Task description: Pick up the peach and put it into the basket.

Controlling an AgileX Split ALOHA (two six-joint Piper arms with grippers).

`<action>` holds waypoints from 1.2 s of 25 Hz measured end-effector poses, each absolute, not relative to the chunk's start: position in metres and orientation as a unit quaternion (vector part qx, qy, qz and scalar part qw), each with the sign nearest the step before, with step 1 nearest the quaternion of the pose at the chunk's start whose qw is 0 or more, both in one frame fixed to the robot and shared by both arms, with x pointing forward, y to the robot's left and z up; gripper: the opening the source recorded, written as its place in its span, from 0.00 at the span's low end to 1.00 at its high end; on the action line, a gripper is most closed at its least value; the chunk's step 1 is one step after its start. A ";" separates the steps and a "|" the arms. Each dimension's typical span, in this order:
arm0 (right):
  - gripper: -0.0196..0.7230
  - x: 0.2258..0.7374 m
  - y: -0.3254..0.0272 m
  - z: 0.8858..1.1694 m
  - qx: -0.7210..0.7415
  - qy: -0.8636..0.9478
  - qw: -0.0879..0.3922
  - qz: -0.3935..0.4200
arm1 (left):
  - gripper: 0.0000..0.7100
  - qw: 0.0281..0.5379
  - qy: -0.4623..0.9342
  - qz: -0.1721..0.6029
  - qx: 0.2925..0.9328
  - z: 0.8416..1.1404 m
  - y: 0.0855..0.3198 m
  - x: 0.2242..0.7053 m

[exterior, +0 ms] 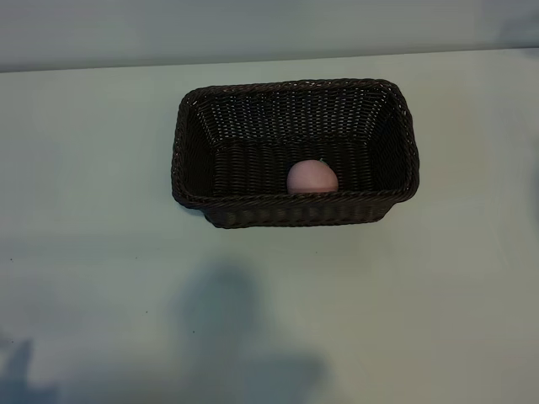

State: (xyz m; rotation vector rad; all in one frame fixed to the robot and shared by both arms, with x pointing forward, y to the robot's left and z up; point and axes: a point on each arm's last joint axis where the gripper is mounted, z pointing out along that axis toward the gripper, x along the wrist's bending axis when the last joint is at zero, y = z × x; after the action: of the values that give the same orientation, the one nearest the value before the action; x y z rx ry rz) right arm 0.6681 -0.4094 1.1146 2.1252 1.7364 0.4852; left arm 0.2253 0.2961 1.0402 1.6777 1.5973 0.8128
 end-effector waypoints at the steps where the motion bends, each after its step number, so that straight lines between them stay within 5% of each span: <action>1: 0.66 0.665 -0.408 1.121 0.749 0.612 0.180 0.179 | 0.76 0.337 0.613 0.312 0.644 1.040 0.296 0.225; 10: 0.66 0.612 -0.388 1.201 0.723 0.600 0.234 0.252 | 0.76 0.337 0.613 0.312 0.644 1.040 0.296 0.225; 19: 0.66 0.501 -0.357 1.270 0.691 0.584 0.303 0.300 | 0.76 0.337 0.613 0.312 0.643 1.040 0.296 0.225; 30: 0.66 0.330 -0.308 1.294 0.629 0.561 0.392 0.370 | 0.76 0.337 0.613 0.311 0.643 1.040 0.296 0.225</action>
State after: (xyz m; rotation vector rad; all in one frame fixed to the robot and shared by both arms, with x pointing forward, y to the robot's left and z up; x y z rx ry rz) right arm 0.3298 -0.3077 1.2936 1.5960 1.4242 0.9392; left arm 0.2253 0.2961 1.0402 1.6758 1.5988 0.8117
